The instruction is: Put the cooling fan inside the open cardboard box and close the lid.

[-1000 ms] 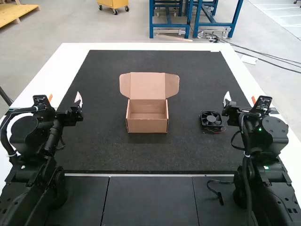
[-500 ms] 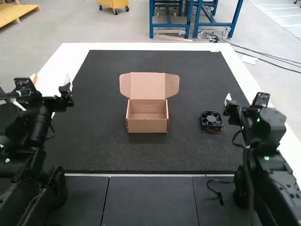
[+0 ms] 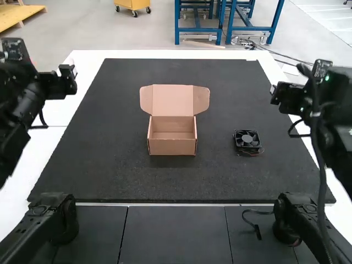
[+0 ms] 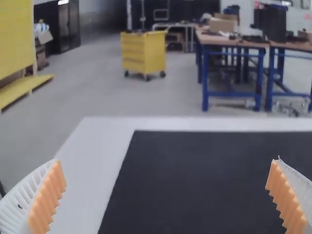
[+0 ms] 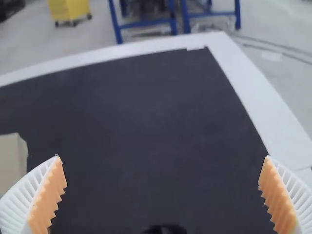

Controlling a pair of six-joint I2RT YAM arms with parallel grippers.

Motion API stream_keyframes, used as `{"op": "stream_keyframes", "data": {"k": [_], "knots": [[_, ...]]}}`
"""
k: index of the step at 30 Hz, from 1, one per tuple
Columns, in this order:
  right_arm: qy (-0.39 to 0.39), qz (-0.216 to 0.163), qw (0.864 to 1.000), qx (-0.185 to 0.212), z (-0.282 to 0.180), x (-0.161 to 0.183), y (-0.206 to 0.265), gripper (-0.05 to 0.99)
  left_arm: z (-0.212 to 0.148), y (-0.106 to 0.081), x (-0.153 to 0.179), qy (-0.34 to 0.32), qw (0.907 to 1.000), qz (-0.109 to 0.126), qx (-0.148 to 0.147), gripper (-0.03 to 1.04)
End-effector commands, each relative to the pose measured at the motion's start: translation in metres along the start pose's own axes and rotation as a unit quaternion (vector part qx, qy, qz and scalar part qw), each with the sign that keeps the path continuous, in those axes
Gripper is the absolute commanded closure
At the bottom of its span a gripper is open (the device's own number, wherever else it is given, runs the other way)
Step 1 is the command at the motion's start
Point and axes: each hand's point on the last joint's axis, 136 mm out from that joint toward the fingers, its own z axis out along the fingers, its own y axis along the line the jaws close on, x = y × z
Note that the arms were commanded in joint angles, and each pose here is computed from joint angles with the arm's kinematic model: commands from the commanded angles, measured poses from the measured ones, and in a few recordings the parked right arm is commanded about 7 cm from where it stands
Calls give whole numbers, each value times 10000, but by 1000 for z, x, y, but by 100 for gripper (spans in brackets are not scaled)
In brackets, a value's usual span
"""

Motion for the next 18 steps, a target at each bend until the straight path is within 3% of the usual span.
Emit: {"op": "stream_keyframes", "data": {"k": [1,7,11,12,18], "knots": [[95,58,9999,-128,-8,-21,8,3,7,1,-13,141,9999,54,-40,4],[1091,183,9938,-105,-3,2,10,3,27,2,-9,690,9975,100,-83,4],[1676,185,9856,94,5,26,3,2,35,-24,-6,960,9939,120,528,4],[1749,181,9843,120,8,28,2,2,36,-35,-3,1047,9913,113,788,4],[2671,91,9632,266,22,56,-2,2,25,-77,16,1445,9748,146,1696,4]]}}
